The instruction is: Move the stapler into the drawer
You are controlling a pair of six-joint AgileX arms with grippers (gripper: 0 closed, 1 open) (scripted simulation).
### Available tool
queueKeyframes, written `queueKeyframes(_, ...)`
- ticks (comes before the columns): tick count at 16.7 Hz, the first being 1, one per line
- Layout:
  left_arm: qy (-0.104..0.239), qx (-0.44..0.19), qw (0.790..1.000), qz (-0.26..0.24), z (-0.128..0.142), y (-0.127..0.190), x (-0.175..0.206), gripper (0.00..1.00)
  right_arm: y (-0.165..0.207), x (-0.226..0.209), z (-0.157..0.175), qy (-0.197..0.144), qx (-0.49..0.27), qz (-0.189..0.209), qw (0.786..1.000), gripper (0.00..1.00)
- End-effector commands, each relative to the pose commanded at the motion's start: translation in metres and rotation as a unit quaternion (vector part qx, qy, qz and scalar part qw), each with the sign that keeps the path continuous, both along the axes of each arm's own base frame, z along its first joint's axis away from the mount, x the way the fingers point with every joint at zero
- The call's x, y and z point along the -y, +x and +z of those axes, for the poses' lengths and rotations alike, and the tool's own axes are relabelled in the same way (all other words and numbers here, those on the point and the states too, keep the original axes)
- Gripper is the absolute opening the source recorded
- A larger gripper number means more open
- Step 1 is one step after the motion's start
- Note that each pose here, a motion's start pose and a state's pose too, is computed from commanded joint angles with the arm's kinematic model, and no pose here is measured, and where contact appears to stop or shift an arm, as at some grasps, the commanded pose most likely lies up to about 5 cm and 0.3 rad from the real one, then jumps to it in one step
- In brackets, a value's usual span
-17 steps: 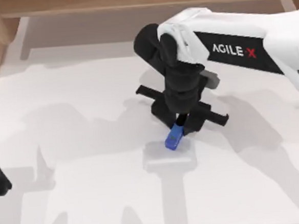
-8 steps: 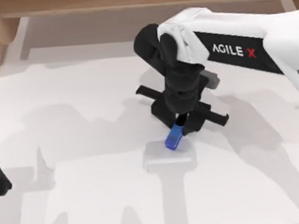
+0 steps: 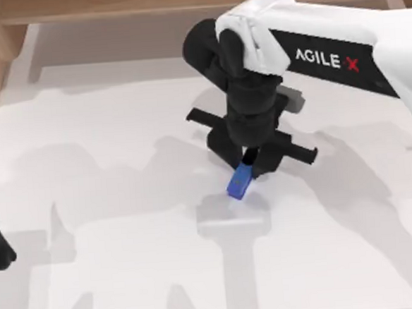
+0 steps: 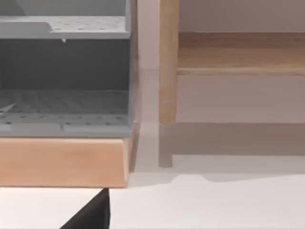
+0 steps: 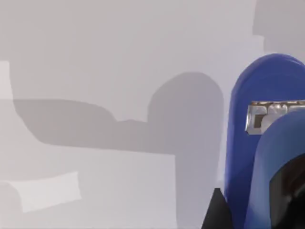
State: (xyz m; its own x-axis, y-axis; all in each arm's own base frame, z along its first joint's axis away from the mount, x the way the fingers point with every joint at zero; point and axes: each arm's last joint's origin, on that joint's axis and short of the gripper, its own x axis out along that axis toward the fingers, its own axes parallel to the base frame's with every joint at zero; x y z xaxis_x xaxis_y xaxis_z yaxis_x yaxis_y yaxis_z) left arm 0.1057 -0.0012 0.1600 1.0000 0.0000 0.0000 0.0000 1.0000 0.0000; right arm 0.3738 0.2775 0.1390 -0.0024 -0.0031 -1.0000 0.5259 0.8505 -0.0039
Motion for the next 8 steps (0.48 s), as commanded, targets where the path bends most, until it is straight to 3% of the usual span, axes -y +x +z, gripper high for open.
queueKeyframes(8, 0.0, 0.0, 1.0, 0.0, 0.0, 0.0, 0.0, 1.0, 0.005, 0.008, 0.017, 0.006, 0.014, -0.001, 1.0, 0.0)
